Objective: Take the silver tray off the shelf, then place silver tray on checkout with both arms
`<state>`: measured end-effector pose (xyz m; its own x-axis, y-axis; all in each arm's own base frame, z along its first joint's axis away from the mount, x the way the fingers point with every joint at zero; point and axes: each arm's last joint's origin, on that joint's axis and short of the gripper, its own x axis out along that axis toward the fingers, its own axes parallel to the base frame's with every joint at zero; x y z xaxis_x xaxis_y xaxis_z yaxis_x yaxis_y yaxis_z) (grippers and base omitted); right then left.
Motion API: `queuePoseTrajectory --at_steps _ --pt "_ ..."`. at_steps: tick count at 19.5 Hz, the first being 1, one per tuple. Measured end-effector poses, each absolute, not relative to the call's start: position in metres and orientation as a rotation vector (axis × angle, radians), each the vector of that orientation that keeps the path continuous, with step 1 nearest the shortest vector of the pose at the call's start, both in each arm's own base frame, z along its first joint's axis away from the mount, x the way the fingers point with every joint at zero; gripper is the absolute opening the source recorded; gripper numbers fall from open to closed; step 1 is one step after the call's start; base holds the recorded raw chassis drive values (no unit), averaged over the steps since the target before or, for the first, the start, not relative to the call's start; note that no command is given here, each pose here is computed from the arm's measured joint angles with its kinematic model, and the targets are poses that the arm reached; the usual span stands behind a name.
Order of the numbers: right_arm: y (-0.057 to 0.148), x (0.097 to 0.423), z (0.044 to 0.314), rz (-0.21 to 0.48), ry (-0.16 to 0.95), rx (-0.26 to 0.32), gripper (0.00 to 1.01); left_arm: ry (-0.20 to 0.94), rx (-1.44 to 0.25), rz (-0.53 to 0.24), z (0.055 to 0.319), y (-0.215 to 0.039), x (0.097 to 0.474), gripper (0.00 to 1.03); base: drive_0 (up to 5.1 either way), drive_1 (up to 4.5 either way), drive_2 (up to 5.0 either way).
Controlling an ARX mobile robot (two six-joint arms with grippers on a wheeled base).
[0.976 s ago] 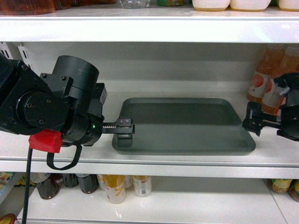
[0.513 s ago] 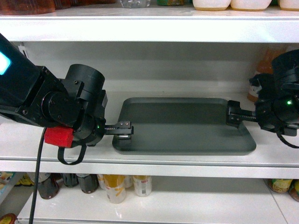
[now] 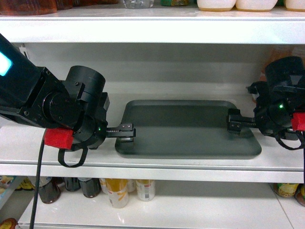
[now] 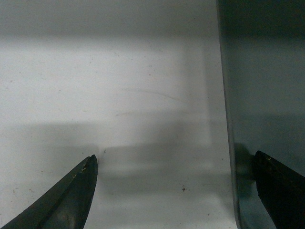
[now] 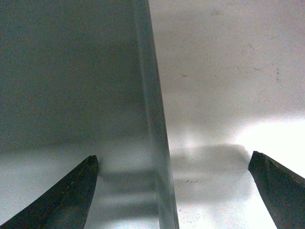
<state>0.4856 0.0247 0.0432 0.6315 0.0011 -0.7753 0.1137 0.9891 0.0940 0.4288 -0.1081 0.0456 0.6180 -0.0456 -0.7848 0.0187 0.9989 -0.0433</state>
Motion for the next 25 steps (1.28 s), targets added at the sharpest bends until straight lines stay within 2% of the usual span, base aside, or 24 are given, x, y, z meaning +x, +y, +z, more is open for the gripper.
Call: queuePoseTrajectory --at_steps 1,2,4,5,6,7,8,15,17,22,25 --pt "0.025 0.485 0.042 -0.064 0.891 0.134 0.92 0.918 -0.038 -0.047 0.045 -0.108 0.428 0.98 0.0 0.0 0.0" --pt "0.025 0.482 0.041 -0.058 0.909 0.135 0.69 0.936 -0.041 -0.088 0.043 -0.109 0.426 0.85 0.0 0.0 0.0" --pt "0.027 0.479 0.04 -0.039 0.922 0.154 0.35 0.97 -0.043 -0.115 0.041 -0.114 0.422 0.52 0.0 0.0 0.0" --pt "0.029 0.477 0.041 -0.051 0.913 0.144 0.19 0.967 -0.058 -0.128 0.039 -0.114 0.42 0.36 0.0 0.0 0.0" --pt "0.027 0.474 0.039 -0.052 0.894 0.143 0.08 0.961 -0.061 -0.13 0.039 -0.113 0.418 0.23 0.0 0.0 0.0" --pt "0.027 0.473 0.039 -0.046 0.889 0.141 0.05 0.956 -0.063 -0.133 0.039 -0.113 0.416 0.18 0.0 0.0 0.0" --pt "0.028 0.461 0.04 -0.041 0.884 0.143 0.03 0.925 -0.19 -0.063 0.041 -0.106 0.406 0.03 0.0 0.0 0.0" --pt "0.032 0.428 0.044 -0.018 0.868 0.178 0.03 0.866 -0.18 -0.014 0.05 -0.099 0.372 0.03 0.0 0.0 0.0" --pt "0.031 0.411 0.049 -0.023 0.86 0.194 0.03 0.828 -0.148 -0.018 0.061 -0.101 0.357 0.03 0.0 0.0 0.0" --pt "0.026 0.37 0.092 -0.016 0.739 0.22 0.03 0.685 -0.088 -0.044 0.107 -0.105 0.324 0.03 0.0 0.0 0.0" --pt "0.025 0.353 0.11 -0.008 0.687 0.224 0.03 0.65 -0.086 -0.055 0.118 -0.105 0.312 0.03 0.0 0.0 0.0"
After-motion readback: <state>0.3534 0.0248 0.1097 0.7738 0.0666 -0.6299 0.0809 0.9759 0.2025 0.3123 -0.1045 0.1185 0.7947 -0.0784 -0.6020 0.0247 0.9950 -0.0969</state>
